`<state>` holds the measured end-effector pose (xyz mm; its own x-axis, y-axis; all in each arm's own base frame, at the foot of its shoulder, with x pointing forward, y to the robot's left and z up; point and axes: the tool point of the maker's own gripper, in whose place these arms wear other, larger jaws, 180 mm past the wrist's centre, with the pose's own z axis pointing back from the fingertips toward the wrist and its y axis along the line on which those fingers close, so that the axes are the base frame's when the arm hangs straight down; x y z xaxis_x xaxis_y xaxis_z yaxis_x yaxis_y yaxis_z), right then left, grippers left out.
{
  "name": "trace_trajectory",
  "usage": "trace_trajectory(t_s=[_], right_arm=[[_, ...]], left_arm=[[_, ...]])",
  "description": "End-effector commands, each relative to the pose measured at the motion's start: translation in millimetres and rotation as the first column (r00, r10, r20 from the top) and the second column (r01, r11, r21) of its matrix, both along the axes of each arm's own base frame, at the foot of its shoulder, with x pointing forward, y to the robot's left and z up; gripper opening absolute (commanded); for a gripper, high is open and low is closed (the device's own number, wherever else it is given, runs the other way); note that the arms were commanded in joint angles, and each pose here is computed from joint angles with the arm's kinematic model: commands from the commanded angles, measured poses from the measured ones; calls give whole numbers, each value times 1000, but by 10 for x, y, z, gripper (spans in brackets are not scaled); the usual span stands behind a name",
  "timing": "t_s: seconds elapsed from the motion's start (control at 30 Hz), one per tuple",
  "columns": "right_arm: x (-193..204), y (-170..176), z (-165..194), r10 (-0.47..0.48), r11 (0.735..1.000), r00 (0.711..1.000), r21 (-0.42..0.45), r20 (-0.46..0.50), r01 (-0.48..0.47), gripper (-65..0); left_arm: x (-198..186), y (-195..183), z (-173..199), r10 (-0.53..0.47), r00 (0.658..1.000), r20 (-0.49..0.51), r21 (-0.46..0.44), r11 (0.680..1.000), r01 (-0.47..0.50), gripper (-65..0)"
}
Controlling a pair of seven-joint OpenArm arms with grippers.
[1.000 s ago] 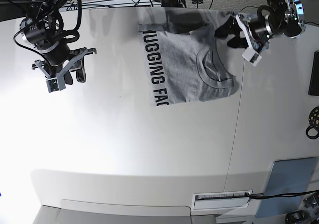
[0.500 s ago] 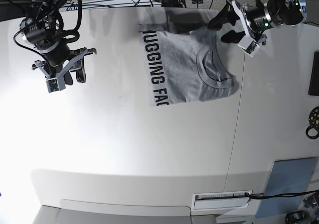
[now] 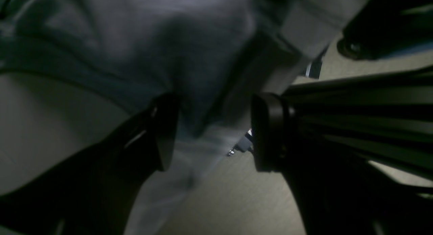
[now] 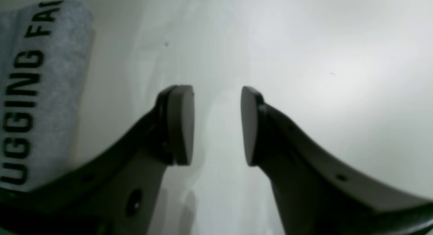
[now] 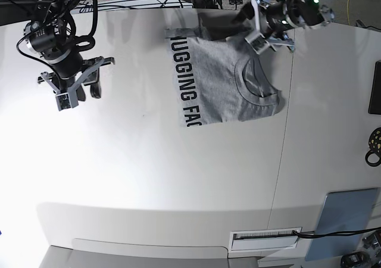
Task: Fold the T-shirt properly
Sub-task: 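Release the fabric and press the shirt's edge with the left gripper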
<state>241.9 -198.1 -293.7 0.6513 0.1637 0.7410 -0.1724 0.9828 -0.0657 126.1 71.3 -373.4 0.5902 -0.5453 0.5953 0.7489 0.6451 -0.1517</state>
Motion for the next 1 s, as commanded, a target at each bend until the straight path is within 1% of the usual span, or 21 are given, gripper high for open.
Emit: trace_trajectory(t_s=[0.0,0.03,0.07,0.1,0.17,0.23,0.27,0.3,0.4,0.47,0.53,0.6,0.67,0.73,0.77,0.8,0.87,0.93,0.97], right_arm=[[43,-13,99,4,1000,999,-10,40,-4,-420],[43,-13,99,4,1000,999,-10,40,-4,-420],[43,-12,99,4,1000,999,-9,40,-4,-420],[43,-12,99,4,1000,999,-9,40,-4,-420],[44,-12,100,5,1000,999,-9,41,-4,-420],[44,-12,100,5,1000,999,-9,41,-4,-420],[44,-11,101,5,1000,999,-9,42,-4,-420],[45,-11,102,5,1000,999,-9,42,-4,-420],[46,-11,104,5,1000,999,-8,44,-4,-420],[48,-10,106,5,1000,999,-8,45,-4,-420],[48,-10,106,5,1000,999,-8,45,-4,-420],[49,-10,107,5,1000,999,-8,46,-5,-420],[49,-10,107,5,1000,999,-8,46,-5,-420],[48,-9,106,5,1000,999,-7,45,-5,-420],[48,-8,106,5,1000,999,-7,45,-5,-420],[50,-6,109,5,1000,999,-7,47,-5,-420],[66,2,130,7,1000,998,-2,62,-7,-420],[91,32,164,14,1000,996,14,85,-15,-420],[111,60,182,22,1000,995,17,98,-23,-421]], left_arm=[[42,-16,69,-6,999,37,-13,1000,6,-305],[68,1,72,-3,999,53,-5,1000,3,-311],[105,44,64,13,998,67,14,1000,-14,-332],[159,116,50,49,995,81,41,998,-53,-366],[245,269,20,105,988,110,103,988,-117,-465],[279,376,-2,126,984,126,150,978,-144,-567],[286,419,-13,124,983,132,173,974,-146,-596],[292,474,-26,122,983,139,203,968,-148,-603],[330,680,-46,136,977,165,288,940,-180,-602],[339,777,-49,155,973,168,316,927,-202,-602],[303,794,-69,152,977,147,327,925,-193,-588],[232,760,-97,106,988,113,334,932,-138,-532],[189,733,-109,60,993,99,339,937,-90,-443],[204,748,-100,62,992,106,339,936,-95,-362],[218,772,-91,72,991,112,339,935,-106,-337],[244,806,-77,88,988,123,338,933,-125,-327],[302,906,-40,134,980,147,339,924,-177,-328],[344,938,16,186,970,157,287,931,-225,-341],[359,920,52,206,966,155,244,940,-240,-368]])
